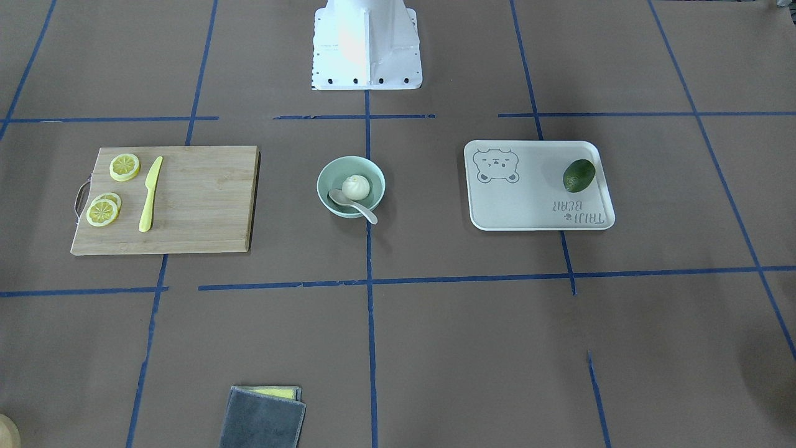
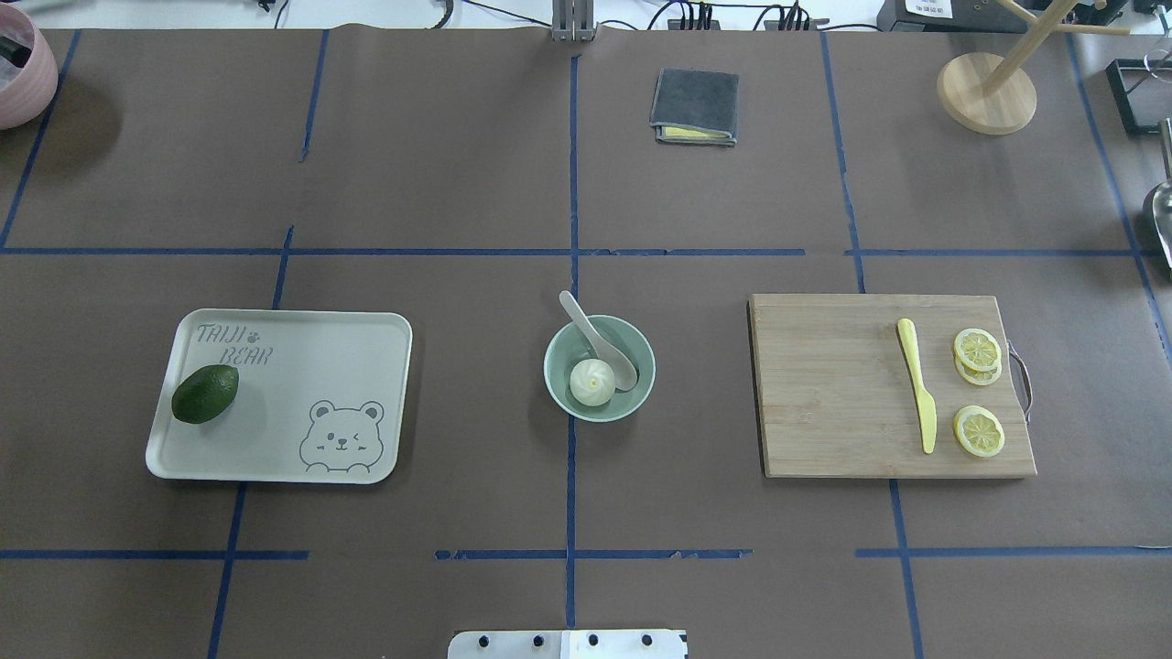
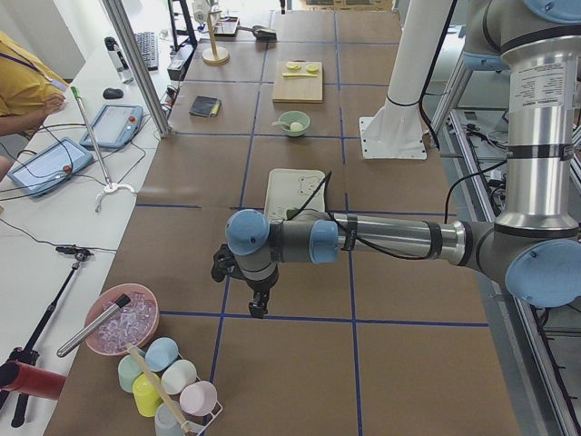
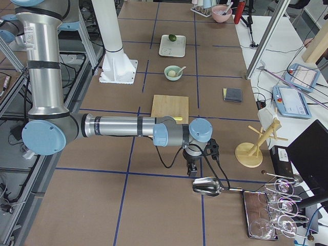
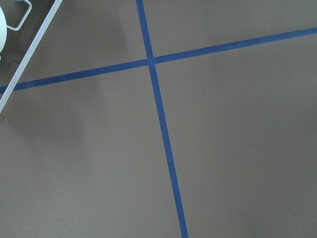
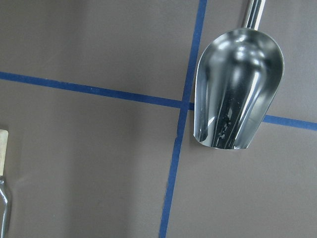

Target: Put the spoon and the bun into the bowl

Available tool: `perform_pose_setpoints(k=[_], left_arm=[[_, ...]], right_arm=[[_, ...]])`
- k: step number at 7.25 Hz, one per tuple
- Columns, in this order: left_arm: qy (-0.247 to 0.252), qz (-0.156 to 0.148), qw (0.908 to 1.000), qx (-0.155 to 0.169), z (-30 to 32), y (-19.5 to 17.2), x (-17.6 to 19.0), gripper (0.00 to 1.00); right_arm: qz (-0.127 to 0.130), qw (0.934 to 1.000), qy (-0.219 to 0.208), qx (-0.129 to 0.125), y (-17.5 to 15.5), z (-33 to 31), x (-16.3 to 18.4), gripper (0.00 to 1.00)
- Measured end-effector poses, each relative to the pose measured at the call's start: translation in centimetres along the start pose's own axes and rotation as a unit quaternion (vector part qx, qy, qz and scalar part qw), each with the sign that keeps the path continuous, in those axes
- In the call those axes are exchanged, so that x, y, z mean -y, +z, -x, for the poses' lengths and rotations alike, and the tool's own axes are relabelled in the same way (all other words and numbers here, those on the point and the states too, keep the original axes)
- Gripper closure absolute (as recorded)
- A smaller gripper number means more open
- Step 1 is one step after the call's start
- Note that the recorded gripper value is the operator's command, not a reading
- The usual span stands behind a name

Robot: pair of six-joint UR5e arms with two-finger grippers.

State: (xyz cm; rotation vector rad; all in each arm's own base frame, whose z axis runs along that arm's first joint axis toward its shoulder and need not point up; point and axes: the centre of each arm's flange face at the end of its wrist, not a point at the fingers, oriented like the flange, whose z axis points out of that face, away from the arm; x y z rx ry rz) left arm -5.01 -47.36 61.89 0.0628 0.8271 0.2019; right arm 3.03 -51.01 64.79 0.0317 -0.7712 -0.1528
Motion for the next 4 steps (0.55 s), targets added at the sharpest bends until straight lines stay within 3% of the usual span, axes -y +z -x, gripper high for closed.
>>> perform_pose_setpoints(k=[4], left_arm=[[0.007,-0.006,1.0000,0.000,-0.36,-0.52,1.21,0.00]], right_arm=[[-0.003,1.0000,-0.002,0.002,-0.23,0.25,0.13,0.00]])
